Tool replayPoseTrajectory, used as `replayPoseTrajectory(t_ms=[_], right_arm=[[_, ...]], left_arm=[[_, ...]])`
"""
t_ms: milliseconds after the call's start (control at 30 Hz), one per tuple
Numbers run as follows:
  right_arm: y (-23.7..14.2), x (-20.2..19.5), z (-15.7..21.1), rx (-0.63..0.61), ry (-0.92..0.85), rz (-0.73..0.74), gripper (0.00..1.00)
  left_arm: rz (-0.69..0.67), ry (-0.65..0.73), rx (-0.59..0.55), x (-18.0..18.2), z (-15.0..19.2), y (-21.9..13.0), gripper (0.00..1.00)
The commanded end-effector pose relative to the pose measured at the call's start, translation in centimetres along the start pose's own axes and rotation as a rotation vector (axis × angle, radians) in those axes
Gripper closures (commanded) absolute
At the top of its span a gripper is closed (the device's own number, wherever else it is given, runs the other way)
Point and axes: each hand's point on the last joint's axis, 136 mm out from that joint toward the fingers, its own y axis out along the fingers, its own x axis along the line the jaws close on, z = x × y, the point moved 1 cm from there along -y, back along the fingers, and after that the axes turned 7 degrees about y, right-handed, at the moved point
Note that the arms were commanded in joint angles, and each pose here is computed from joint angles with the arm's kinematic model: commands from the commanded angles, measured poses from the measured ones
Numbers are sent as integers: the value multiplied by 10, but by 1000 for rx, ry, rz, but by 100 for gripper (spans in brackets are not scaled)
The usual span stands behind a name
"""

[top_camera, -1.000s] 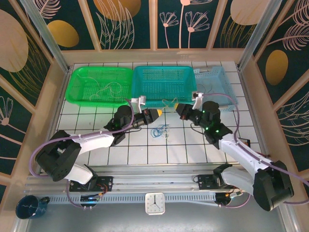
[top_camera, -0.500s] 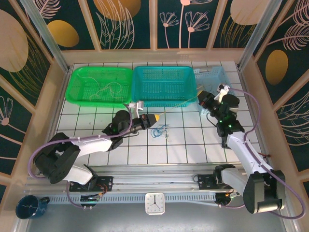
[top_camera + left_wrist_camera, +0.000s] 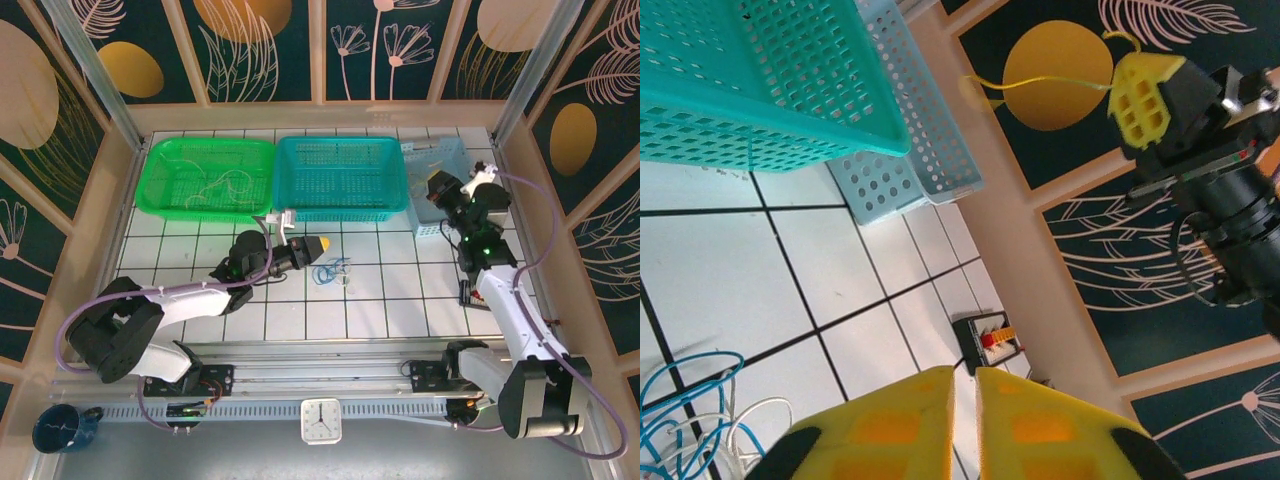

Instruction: Untangle the cables

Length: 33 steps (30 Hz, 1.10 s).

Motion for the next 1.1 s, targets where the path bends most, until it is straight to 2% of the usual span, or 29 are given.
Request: replayPoseTrajectory(t_ms=[0,133,333,567,767,867,900,967,1067], right_arm=[[4,10,-32,-89,-66,18,100],[14,3,-55,-141,-114,85,100],[31,-28,-76,-194,-136,213,100],[47,-82,-82,-199,-130,358,100],[63,-123,-78,-151,-151,469,98],[72,-127,-78,-117,-163,469,67],[73,-124,-78,-108,-168,456,59],[75,-111,-76,-85,-181,398,52],[70,-93,-76,-78,-179,338,49]], left_arm=[[8,33,-31,-5,-7,-5,81],[-4,48,-30,-5,-8,-6,70],[-28,73,-39,-6,-12,-10,50],[-69,102,-49,-5,-15,-16,23],[-96,110,-58,-2,-17,-19,2],[-105,113,-58,-1,-17,-20,1],[-109,114,-55,0,-16,-20,1],[-120,116,-53,2,-15,-20,1],[-136,122,-55,5,-16,-21,1]])
